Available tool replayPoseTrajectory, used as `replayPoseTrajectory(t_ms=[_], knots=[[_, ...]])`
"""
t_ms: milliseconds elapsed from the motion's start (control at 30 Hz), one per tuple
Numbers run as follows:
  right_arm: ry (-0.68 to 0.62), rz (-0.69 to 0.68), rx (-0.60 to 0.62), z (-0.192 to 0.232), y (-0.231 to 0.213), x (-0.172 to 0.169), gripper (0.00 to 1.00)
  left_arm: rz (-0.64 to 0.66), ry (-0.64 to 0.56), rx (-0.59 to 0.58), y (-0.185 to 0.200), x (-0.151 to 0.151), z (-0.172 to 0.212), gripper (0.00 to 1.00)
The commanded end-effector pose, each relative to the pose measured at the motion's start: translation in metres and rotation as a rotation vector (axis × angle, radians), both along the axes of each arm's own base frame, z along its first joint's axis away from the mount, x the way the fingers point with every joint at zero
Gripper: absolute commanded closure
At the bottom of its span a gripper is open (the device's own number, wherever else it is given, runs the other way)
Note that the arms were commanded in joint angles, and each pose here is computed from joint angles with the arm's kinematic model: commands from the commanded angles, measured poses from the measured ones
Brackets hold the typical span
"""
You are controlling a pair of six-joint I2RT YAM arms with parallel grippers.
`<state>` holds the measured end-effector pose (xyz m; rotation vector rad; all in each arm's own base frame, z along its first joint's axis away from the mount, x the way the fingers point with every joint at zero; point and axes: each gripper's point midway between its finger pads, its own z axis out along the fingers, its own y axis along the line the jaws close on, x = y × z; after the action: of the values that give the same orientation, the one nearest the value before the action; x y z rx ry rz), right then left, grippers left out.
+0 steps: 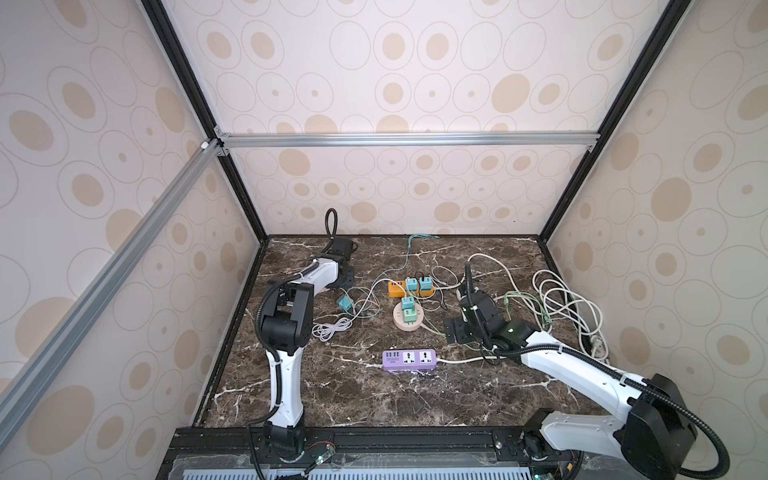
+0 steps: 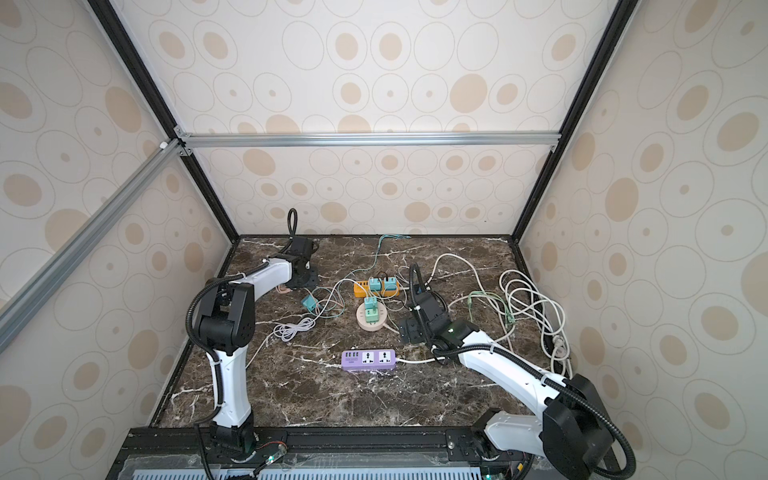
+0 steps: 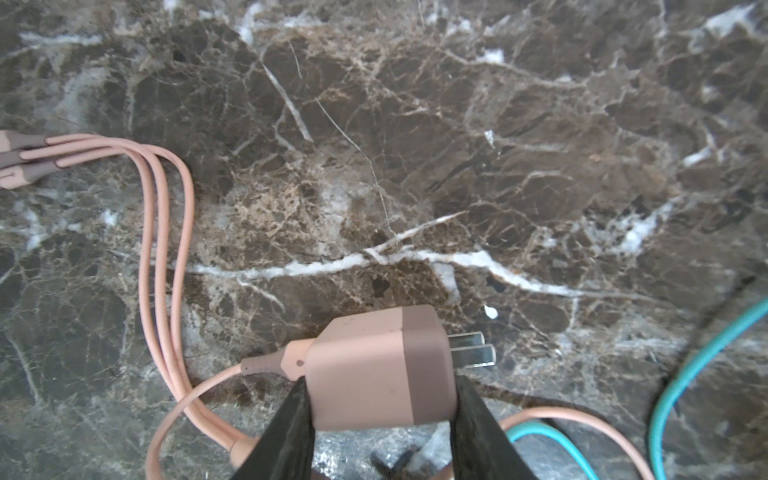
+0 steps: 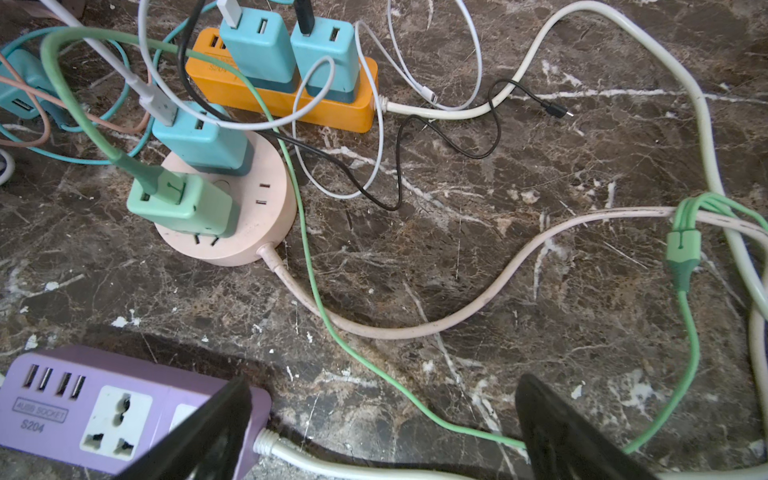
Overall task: Insert the plug
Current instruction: 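Close left gripper on the pink charger while right gripper draws back, then lift the pink charger toward the right gripper while right gripper moves to meet it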
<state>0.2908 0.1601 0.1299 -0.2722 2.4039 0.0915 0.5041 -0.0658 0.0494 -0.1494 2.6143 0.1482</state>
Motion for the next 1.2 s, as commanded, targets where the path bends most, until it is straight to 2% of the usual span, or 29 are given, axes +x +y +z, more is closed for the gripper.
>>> replayPoseTrajectory(t_ms=[0,100,233,333,467,600,733,867,1067,1167], knots=[[0.005,-0.010,0.015,0.005,0.003,0.002,0.00,-0.001,-0.077,0.037,0.010,0.002,0.031,0.65],[0.006,-0.004,0.019,0.005,0.005,0.004,0.00,-0.026,-0.152,0.039,0.011,0.000,0.052,0.67],[0.005,-0.001,0.025,0.005,0.008,0.006,0.00,-0.083,-0.220,0.001,0.004,-0.014,0.062,0.61],[0.013,0.004,0.027,0.003,0.012,0.008,0.00,-0.071,-0.217,-0.008,0.007,-0.026,0.059,0.64],[0.025,0.046,0.043,0.004,0.022,0.010,0.00,-0.100,-0.327,-0.054,0.001,-0.033,0.090,0.66],[0.018,0.021,0.137,0.014,0.033,0.015,0.00,-0.180,-0.499,-0.115,-0.012,-0.047,0.137,0.67],[-0.028,0.020,0.323,0.037,0.055,0.021,0.00,-0.213,-0.674,-0.168,-0.017,-0.073,0.180,0.69],[-0.037,0.174,0.489,0.069,0.091,0.015,0.00,-0.369,-0.807,-0.225,-0.047,-0.102,0.215,0.69],[-0.038,0.379,0.636,0.112,0.129,0.003,0.03,-0.634,-0.998,-0.218,-0.101,-0.141,0.254,0.75],[-0.012,0.400,0.672,0.125,0.136,0.001,0.06,-0.783,-1.114,-0.207,-0.126,-0.163,0.263,0.76]])
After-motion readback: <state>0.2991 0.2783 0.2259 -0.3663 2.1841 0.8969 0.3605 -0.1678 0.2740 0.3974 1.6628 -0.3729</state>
